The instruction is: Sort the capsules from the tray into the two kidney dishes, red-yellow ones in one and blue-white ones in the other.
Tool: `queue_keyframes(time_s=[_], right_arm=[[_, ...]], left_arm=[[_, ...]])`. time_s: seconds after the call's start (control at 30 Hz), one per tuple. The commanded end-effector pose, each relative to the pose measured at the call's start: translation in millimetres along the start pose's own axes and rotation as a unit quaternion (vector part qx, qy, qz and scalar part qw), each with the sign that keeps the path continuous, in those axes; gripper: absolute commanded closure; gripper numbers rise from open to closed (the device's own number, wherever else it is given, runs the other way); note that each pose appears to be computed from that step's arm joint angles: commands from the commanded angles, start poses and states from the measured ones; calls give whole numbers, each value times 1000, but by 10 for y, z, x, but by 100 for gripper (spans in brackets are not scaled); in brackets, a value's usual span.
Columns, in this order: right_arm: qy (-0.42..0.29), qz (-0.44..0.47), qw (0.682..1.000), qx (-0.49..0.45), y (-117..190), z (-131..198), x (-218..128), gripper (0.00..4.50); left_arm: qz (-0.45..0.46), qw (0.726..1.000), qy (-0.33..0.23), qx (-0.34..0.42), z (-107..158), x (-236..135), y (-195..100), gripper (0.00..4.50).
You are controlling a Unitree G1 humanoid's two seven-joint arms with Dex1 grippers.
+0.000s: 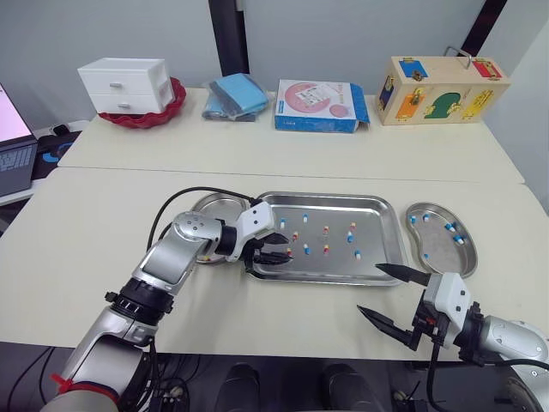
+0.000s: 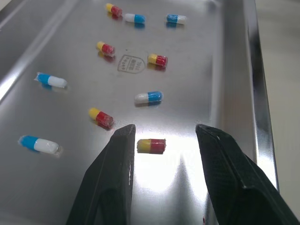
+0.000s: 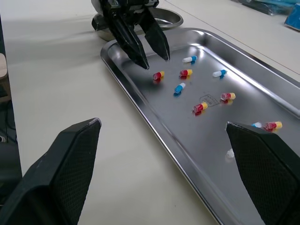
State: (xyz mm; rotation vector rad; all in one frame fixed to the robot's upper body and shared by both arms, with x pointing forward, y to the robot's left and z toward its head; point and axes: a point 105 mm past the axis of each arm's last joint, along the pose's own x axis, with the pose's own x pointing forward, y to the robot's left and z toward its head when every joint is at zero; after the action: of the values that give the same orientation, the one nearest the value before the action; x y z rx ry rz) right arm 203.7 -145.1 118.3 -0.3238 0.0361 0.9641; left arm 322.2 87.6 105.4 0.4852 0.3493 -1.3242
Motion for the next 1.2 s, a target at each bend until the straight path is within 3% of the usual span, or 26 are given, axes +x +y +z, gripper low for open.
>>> queue_keyframes(time_s=[0.03, 0.57, 0.77, 1.0, 1.2], right_arm=[[-20, 6, 1000, -9, 45, 132, 11, 0], [-25, 2, 1000, -8, 79, 218, 48, 0], [-23, 2, 1000, -9, 71, 232, 51, 0], [-2, 13, 1000, -22, 38, 159, 15, 0], [26, 35, 998, -37, -50, 42, -92, 0]], left_arm=[[6, 1000, 3, 11, 77, 27, 41, 245], [5, 999, 42, -6, -38, 129, 30, 245], [6, 998, 60, 12, -71, 131, 21, 410], [13, 999, 31, 22, 89, 111, 17, 410], [28, 999, -1, 28, 374, -170, 26, 410]])
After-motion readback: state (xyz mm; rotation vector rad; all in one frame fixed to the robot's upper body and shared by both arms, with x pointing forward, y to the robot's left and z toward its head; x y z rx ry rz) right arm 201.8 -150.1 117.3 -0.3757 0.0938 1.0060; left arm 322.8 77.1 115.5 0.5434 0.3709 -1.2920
